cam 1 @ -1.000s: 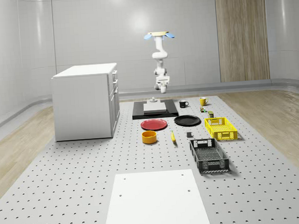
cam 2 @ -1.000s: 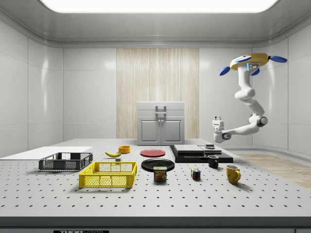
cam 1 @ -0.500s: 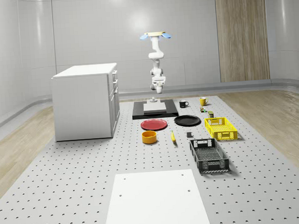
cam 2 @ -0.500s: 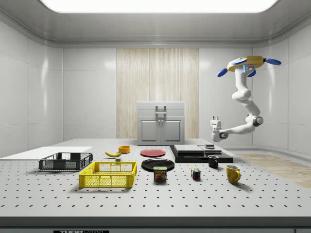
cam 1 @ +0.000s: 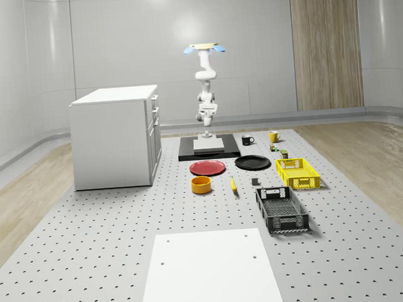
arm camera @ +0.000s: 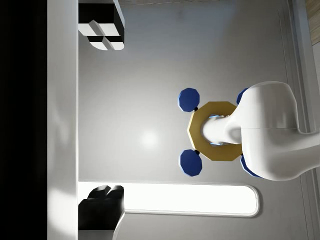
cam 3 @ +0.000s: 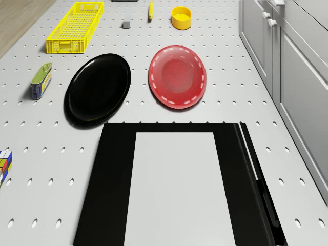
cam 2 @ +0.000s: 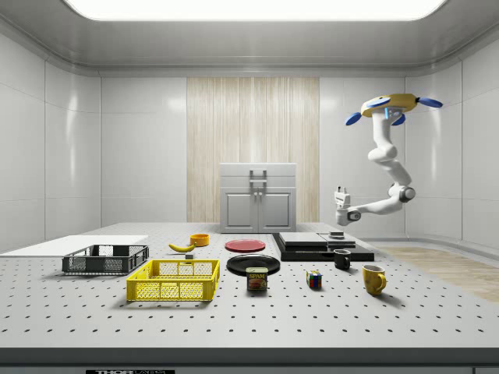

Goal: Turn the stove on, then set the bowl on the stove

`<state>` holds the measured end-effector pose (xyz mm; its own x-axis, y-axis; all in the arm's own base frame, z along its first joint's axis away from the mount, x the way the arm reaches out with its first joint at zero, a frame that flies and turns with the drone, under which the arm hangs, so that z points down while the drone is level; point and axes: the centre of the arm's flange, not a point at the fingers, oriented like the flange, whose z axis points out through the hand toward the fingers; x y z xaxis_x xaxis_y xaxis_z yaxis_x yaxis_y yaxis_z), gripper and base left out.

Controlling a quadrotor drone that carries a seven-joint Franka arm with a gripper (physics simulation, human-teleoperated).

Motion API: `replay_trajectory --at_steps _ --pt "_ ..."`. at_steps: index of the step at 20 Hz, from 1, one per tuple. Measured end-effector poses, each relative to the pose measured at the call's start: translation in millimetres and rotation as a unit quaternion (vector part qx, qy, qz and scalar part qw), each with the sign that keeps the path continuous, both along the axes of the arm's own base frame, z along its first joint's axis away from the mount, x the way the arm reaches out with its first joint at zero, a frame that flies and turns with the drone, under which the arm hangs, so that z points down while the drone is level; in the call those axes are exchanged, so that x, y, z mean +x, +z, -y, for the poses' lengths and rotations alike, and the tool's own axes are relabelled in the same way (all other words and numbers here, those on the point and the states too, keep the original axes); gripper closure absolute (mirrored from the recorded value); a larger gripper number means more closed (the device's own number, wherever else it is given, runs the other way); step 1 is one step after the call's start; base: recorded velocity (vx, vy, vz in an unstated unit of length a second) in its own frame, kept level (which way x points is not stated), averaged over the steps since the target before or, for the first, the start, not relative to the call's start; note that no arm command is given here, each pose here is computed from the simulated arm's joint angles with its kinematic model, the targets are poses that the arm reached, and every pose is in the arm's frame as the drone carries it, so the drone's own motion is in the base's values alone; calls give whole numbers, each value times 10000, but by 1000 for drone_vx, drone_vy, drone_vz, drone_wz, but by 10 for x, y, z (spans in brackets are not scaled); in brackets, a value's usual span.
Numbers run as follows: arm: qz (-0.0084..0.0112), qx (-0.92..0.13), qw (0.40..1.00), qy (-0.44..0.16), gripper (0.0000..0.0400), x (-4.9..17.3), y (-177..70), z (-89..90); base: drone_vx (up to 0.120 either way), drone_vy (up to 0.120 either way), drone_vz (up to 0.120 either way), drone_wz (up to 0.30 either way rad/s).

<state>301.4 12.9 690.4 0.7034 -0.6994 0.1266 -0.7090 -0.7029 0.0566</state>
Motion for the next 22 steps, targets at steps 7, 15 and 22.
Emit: replay_trajectory --at_steps 7,15,22 --pt "23 -1443 9895 -42 0 -3 -80 -276 0 -120 0 0" --pt "26 -5896 8075 -179 0 18 -818 -843 0 -35 -50 0" --pt "1 -9209 3887 -291 0 51 -1771 -477 0 0 -120 0"
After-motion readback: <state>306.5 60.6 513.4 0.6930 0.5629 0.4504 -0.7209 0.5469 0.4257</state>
